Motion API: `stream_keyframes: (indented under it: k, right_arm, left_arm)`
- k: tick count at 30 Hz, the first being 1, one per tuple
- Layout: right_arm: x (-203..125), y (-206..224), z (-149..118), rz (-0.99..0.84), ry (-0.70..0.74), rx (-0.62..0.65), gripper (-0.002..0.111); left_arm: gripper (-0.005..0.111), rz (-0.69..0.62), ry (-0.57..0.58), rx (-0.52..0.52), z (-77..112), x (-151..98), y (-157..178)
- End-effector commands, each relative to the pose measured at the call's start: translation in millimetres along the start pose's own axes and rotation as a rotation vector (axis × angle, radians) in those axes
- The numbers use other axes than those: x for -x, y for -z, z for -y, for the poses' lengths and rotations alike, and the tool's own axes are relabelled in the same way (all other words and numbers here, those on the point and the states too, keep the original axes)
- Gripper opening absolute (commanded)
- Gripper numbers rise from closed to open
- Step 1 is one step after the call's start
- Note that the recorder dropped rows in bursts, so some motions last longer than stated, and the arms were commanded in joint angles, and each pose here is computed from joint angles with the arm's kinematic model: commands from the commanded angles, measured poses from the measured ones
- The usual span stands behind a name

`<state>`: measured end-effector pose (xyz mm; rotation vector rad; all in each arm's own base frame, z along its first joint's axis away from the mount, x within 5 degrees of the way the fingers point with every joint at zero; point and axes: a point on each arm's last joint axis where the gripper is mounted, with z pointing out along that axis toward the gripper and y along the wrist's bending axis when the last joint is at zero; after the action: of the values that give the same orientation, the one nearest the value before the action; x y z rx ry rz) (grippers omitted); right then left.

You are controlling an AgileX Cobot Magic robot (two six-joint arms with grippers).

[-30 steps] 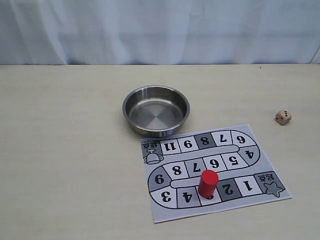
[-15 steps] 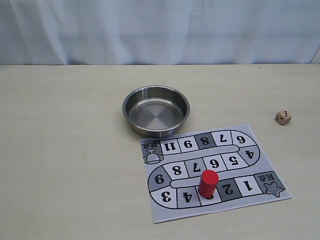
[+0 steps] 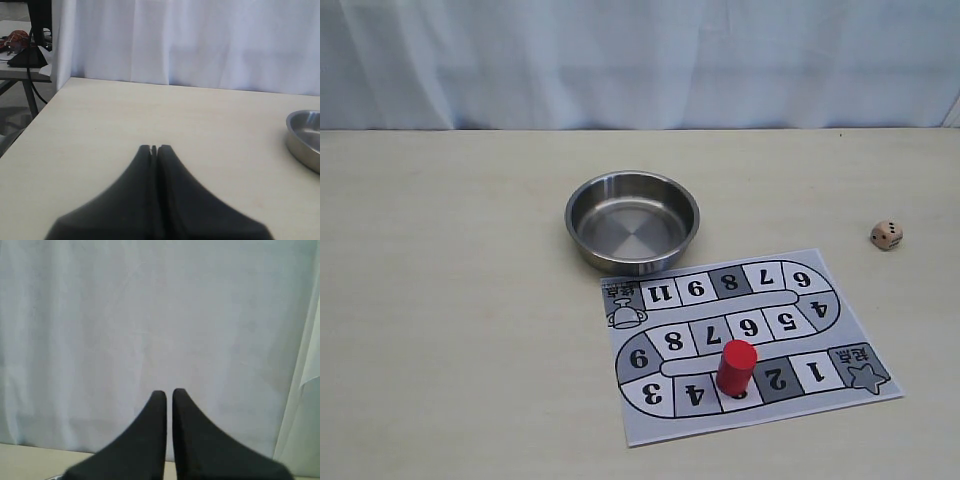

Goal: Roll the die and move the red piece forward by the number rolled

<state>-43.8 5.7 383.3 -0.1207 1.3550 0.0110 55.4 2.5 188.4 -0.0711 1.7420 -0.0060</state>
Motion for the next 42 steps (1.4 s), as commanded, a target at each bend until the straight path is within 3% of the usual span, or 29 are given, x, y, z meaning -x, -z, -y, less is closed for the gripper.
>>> stream_keyframes:
  k: [1,11,23,42]
  right_arm:
    - [-26.3,-17.1,0.5,-0.04,0.01,-0.017,0.004]
    - [-98.8,-50.6,0.9,-0.079,-0.007,-0.041,0.004]
    - [-181.0,-61.7,-0.1,-0.077,-0.004,-0.08,0.004]
    - [-199.2,-58.9,-0.9,-0.259,0.008,-0.072,0.004]
  left_arm:
    - [0.0,0.018,0.006,-0.002,0.2,2.8,0.5]
    - [0.0,0.018,0.008,-0.002,0.3,2.8,0.5]
    - [0.0,0.018,0.008,-0.002,0.3,2.8,0.5]
    - [0.0,0.018,0.006,-0.002,0.2,2.8,0.5]
